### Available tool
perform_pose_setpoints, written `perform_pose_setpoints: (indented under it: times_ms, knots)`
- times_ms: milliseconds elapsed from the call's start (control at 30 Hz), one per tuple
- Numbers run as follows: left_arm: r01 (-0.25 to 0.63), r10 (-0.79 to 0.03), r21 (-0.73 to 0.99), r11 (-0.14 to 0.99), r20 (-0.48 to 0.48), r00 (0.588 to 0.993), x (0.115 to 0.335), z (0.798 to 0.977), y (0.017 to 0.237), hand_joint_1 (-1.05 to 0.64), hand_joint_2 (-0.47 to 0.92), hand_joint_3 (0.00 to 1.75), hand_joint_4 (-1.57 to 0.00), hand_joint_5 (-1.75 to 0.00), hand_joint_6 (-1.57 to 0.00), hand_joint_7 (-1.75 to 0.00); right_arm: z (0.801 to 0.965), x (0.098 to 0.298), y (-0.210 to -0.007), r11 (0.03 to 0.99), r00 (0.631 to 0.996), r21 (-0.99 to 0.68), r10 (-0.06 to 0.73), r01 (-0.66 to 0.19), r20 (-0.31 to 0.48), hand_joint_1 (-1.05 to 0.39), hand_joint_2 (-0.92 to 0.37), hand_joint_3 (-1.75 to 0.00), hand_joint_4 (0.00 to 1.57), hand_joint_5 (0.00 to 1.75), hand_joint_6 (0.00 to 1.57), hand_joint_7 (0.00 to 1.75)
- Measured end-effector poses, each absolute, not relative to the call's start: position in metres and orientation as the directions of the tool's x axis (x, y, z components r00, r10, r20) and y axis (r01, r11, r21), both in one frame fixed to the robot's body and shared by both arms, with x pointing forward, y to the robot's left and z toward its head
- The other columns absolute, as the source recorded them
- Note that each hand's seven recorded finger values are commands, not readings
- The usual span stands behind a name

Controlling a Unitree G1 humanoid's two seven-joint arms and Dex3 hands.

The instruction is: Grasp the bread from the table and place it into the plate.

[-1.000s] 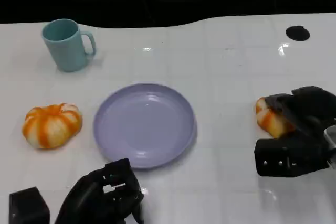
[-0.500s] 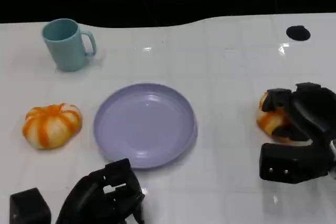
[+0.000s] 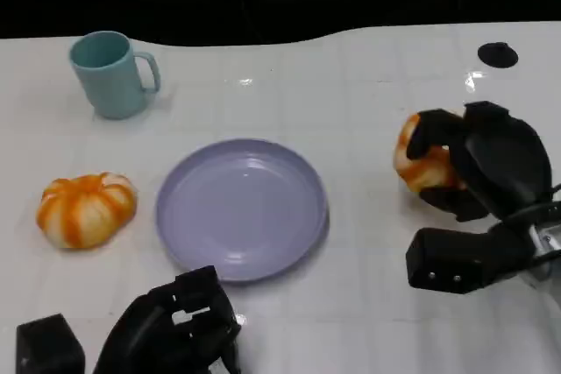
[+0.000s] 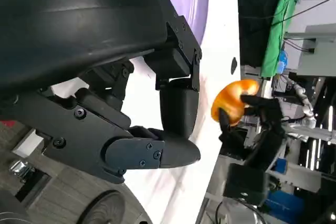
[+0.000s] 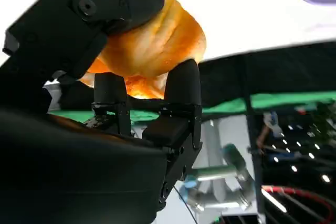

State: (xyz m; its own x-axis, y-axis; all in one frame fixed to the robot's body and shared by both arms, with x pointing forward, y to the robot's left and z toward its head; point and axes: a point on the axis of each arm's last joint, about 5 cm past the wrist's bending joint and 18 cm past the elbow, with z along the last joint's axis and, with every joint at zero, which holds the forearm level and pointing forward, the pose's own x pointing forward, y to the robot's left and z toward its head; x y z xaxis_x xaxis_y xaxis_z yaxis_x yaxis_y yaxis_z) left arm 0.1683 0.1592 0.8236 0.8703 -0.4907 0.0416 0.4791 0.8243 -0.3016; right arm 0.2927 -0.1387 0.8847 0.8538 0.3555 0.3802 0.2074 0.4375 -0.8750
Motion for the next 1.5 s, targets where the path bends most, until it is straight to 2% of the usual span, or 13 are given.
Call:
perform_pose_setpoints:
  times_ms: [167, 233, 300, 433, 667, 833, 1067, 1133, 1167, 1267, 1333, 1433, 1500]
  knots:
    - [0.480, -0.491, -0.300, 0.824, 0.044, 0.870, 0.168, 0.824, 0.159, -0.59, 0.74, 0.53, -0.78, -1.75, -0.74, -1.44, 0.895, 0.291, -0.114, 0.558, 0.798, -0.817, 0.424, 0.143, 0.429, -0.11, -0.25, -1.40, 0.99, 1.75, 0.82, 1.56]
    - [0.480, -0.490, -0.300, 0.824, 0.044, 0.870, 0.168, 0.824, 0.159, -0.61, 0.74, 0.53, -0.78, -1.75, -0.75, -1.44, 0.897, 0.289, -0.106, 0.591, 0.783, -0.800, 0.449, 0.102, 0.432, -0.12, -0.25, -1.38, 0.98, 1.75, 0.85, 1.47]
    - [0.479, -0.489, -0.298, 0.826, 0.045, 0.871, 0.167, 0.824, 0.160, -0.62, 0.75, 0.52, -0.78, -1.75, -0.75, -1.44, 0.899, 0.288, -0.098, 0.610, 0.770, -0.790, 0.473, 0.063, 0.427, -0.13, -0.26, -1.34, 0.98, 1.75, 0.85, 1.49]
    - [0.480, -0.489, -0.296, 0.826, 0.047, 0.871, 0.167, 0.824, 0.160, -0.61, 0.74, 0.52, -0.78, -1.75, -0.75, -1.44, 0.900, 0.284, -0.077, 0.637, 0.750, -0.771, 0.518, -0.017, 0.411, -0.11, -0.28, -1.32, 0.98, 1.75, 0.76, 1.72]
    - [0.482, -0.491, -0.296, 0.825, 0.049, 0.870, 0.167, 0.824, 0.160, -0.62, 0.75, 0.51, -0.79, -1.75, -0.75, -1.44, 0.906, 0.281, -0.046, 0.672, 0.710, -0.733, 0.569, -0.109, 0.416, -0.15, -0.31, -1.37, 1.00, 1.75, 0.77, 1.75]
    - [0.483, -0.492, -0.296, 0.824, 0.049, 0.869, 0.167, 0.824, 0.160, -0.62, 0.75, 0.52, -0.79, -1.75, -0.75, -1.44, 0.907, 0.279, -0.031, 0.682, 0.704, -0.716, 0.581, -0.148, 0.408, -0.13, -0.31, -1.38, 1.00, 1.75, 0.76, 1.75]
    - [0.489, -0.498, -0.294, 0.821, 0.050, 0.866, 0.167, 0.824, 0.158, -0.60, 0.75, 0.51, -0.78, -1.75, -0.74, -1.44, 0.900, 0.275, -0.022, 0.677, 0.721, -0.711, 0.589, -0.192, 0.366, -0.11, -0.31, -1.36, 0.96, 1.75, 0.73, 1.72]
    - [0.490, -0.498, -0.294, 0.821, 0.050, 0.866, 0.167, 0.824, 0.158, -0.59, 0.76, 0.51, -0.77, -1.75, -0.74, -1.44, 0.900, 0.275, -0.020, 0.677, 0.723, -0.709, 0.590, -0.199, 0.360, -0.09, -0.30, -1.38, 0.95, 1.75, 0.76, 1.62]
    - [0.490, -0.499, -0.295, 0.821, 0.050, 0.865, 0.167, 0.824, 0.158, -0.59, 0.75, 0.52, -0.77, -1.75, -0.74, -1.44, 0.900, 0.276, -0.020, 0.678, 0.727, -0.707, 0.588, -0.203, 0.355, -0.09, -0.31, -1.36, 0.91, 1.75, 0.78, 1.47]
    - [0.491, -0.500, -0.294, 0.820, 0.051, 0.865, 0.167, 0.824, 0.158, -0.59, 0.76, 0.52, -0.77, -1.75, -0.74, -1.44, 0.900, 0.276, -0.019, 0.677, 0.736, -0.702, 0.587, -0.219, 0.337, -0.16, -0.49, -0.91, 0.75, 1.49, 0.82, 0.84]
    - [0.492, -0.500, -0.294, 0.820, 0.051, 0.864, 0.167, 0.824, 0.158, -0.59, 0.75, 0.52, -0.78, -1.75, -0.74, -1.44, 0.900, 0.276, -0.019, 0.669, 0.736, -0.707, 0.595, -0.231, 0.322, -0.19, -0.56, -0.73, 0.67, 1.37, 0.79, 0.59]
    - [0.492, -0.500, -0.294, 0.820, 0.051, 0.864, 0.167, 0.824, 0.158, -0.59, 0.75, 0.52, -0.78, -1.75, -0.74, -1.44, 0.899, 0.277, -0.020, 0.642, 0.732, -0.722, 0.618, -0.258, 0.288, -0.30, -0.74, -0.43, 0.48, 0.70, 0.66, 0.17]
    - [0.492, -0.501, -0.294, 0.819, 0.051, 0.864, 0.167, 0.824, 0.158, -0.59, 0.75, 0.52, -0.77, -1.75, -0.74, -1.44, 0.898, 0.278, -0.022, 0.612, 0.727, -0.739, 0.639, -0.282, 0.251, -0.33, -0.81, -0.28, 0.46, 0.53, 0.63, 0.08]
